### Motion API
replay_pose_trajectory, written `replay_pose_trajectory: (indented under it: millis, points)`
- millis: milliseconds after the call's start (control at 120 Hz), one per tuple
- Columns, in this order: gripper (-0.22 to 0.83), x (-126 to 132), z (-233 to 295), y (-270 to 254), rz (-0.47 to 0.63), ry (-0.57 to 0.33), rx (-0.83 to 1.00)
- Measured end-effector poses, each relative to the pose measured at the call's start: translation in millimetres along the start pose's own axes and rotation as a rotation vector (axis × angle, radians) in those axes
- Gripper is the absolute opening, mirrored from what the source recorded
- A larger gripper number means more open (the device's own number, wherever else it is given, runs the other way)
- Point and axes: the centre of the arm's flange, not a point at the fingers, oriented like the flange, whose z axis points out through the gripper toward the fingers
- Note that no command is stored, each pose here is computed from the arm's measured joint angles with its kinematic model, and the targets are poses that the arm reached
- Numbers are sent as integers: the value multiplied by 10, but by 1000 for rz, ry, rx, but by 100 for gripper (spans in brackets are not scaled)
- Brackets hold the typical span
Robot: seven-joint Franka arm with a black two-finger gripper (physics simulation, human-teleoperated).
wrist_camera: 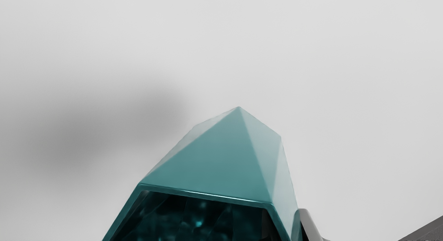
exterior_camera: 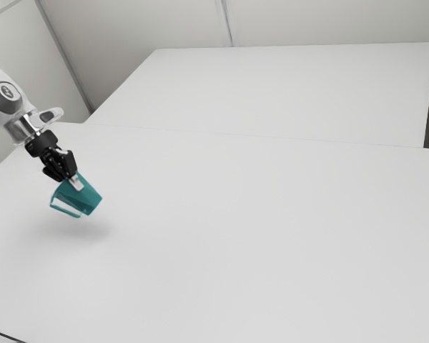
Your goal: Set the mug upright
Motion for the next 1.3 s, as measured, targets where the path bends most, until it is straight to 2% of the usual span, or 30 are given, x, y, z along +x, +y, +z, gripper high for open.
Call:
replay_pose_trajectory:
  millis: [192,367,517,700,892,1300]
  points:
    - [-17,331,438,659,49,-74,114]
    - [-17,553,815,1162,76,-97,220]
    - [-17,717,1240,1619,103,-107,335]
    - [-17,835,1535,1984,84,-68,467]
    - [-17,960,1773,2114,3,-21,547]
    - [-17,1051,1891,2129,-152,48,637]
